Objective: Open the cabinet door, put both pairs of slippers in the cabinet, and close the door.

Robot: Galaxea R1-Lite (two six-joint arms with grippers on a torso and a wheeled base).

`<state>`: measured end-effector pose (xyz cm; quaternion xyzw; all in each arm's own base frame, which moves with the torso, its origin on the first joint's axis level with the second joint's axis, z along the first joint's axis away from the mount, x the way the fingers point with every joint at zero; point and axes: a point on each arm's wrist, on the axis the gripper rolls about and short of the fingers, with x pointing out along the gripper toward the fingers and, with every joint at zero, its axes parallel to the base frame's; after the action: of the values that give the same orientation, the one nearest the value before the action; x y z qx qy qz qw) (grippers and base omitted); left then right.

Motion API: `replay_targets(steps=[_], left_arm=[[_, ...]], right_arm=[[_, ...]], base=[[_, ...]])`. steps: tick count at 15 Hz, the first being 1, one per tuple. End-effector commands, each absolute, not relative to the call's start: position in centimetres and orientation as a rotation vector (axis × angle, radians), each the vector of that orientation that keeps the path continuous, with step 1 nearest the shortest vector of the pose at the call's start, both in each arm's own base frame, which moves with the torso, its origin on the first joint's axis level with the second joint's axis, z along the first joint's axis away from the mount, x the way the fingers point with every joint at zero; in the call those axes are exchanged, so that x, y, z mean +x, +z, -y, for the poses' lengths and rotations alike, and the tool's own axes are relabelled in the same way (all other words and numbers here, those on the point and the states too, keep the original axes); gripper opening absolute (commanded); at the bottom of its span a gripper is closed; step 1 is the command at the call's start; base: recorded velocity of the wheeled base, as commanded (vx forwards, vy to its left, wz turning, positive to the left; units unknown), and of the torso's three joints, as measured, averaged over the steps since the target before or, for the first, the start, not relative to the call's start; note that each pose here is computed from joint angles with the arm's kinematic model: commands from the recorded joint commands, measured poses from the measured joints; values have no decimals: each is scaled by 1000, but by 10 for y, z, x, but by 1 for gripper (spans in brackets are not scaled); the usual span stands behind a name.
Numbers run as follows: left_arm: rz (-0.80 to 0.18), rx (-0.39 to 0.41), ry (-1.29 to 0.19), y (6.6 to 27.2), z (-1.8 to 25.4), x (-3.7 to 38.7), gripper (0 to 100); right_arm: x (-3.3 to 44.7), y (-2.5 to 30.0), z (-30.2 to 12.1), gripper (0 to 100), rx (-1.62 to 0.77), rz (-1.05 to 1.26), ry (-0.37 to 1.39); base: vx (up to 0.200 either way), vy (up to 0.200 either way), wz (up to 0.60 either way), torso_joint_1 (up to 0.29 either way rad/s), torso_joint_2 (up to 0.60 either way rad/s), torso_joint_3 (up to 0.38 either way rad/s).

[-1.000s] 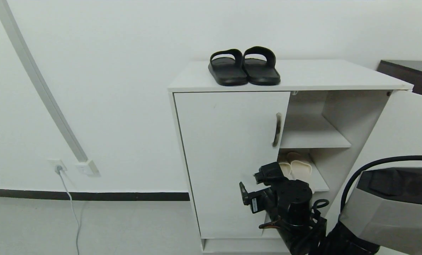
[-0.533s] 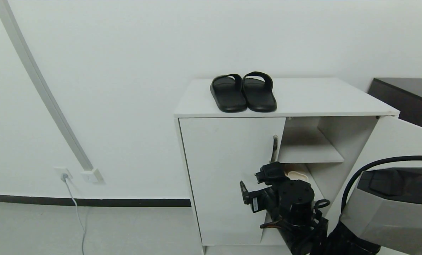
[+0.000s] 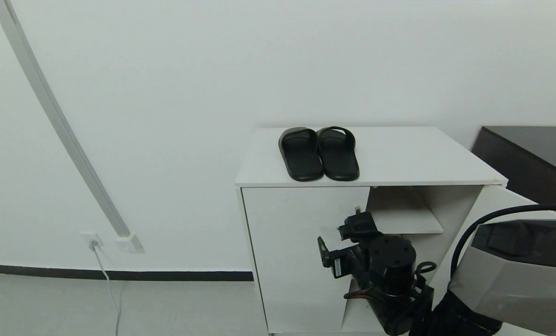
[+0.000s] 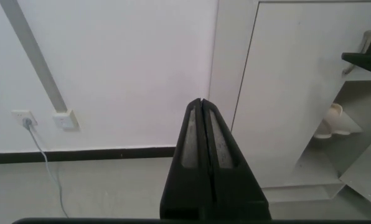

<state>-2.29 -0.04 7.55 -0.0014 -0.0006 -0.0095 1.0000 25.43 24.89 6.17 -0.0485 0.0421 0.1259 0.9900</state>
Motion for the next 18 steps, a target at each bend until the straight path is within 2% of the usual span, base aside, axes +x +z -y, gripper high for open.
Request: replay_targets(steps=[1,11,15,18], left_arm=[[0,-3,-20,75,0,-23,0],[0,-3,-20,75,0,-23,0],[0,-3,-18,75,0,-23,0],[0,-3,-20,75,0,-23,0]], right_arm=[[254,63,-249,100,-96,-81,253],[254,65,-249,100,-94,-76,253],[254,68,-248,100,-79,-56,254],[255,68,-248,100,-106,-35,258]], base=[[0,0,0,217,-525,-310],[0,0,0,246,-561,-318],[0,0,0,179,-404,-218],[0,0,0,37,-91,-47]])
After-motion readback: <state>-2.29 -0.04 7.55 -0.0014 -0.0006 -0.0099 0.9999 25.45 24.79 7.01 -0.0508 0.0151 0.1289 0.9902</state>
